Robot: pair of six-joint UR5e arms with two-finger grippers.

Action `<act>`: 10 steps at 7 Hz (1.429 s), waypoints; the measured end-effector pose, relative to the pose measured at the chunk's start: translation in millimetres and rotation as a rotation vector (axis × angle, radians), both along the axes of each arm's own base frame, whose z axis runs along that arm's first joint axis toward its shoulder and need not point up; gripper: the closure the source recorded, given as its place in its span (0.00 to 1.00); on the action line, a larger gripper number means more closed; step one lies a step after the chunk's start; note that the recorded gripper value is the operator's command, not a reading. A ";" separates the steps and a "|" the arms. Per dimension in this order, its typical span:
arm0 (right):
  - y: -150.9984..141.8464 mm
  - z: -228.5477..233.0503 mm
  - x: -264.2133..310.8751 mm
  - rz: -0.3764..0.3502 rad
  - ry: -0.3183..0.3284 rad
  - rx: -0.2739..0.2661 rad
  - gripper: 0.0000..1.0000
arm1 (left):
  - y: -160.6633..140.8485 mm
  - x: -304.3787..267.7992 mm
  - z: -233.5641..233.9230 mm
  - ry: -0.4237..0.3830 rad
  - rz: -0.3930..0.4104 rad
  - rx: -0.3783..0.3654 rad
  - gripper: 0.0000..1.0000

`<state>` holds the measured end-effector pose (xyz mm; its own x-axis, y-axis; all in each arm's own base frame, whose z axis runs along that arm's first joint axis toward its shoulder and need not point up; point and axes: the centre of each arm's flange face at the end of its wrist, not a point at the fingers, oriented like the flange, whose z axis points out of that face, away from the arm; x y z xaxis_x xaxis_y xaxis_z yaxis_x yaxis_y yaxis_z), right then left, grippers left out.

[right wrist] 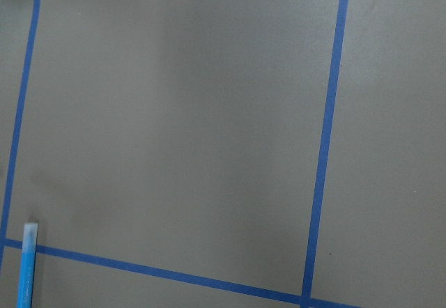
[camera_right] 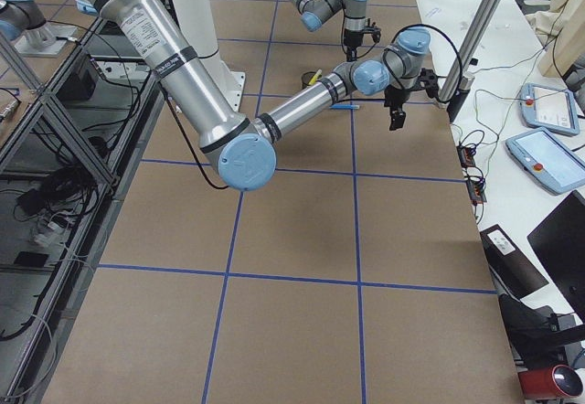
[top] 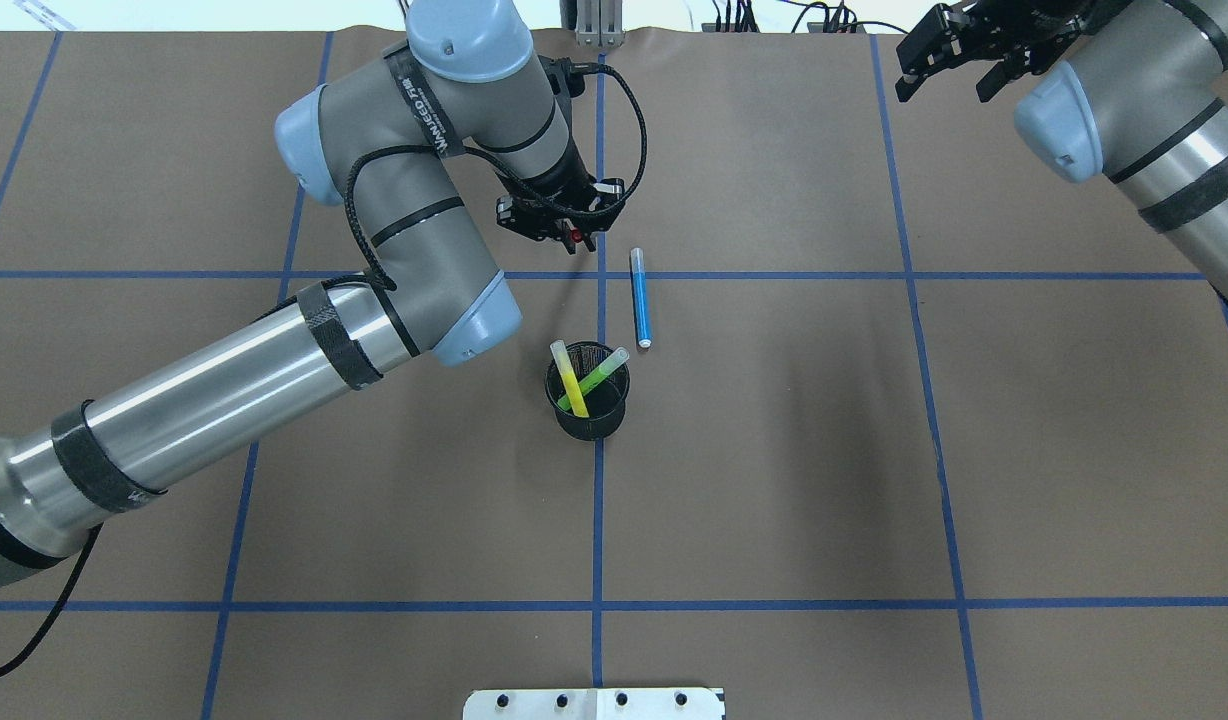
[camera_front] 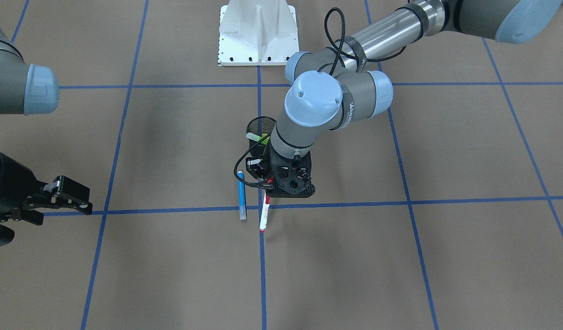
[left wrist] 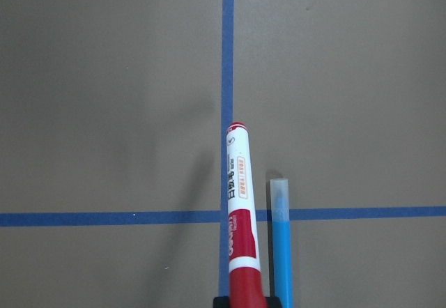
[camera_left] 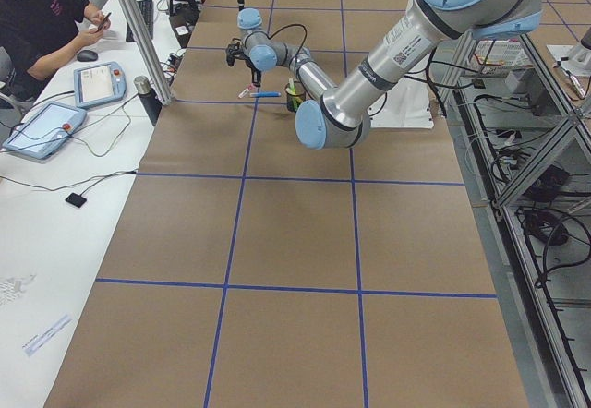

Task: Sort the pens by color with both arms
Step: 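Carry the red marker farther from the robot with the left gripper, then lower the red marker beside the blue marker and open the left gripper, then withdraw the left arm aside while the right arm reaches toward the cup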

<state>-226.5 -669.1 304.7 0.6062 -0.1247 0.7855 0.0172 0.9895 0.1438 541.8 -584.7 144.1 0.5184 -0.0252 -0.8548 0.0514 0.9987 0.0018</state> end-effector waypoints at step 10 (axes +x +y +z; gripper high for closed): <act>9.2 -41.1 -65.3 0.022 0.002 -0.042 0.01 | -2.1 -88.8 -3.9 0.016 0.050 0.051 0.52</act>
<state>-291.8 -659.9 263.6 0.6100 -0.0786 0.7885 -0.0043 0.9947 0.1025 453.0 -586.8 140.2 0.5039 0.0442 -0.8627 0.0022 0.9986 0.0524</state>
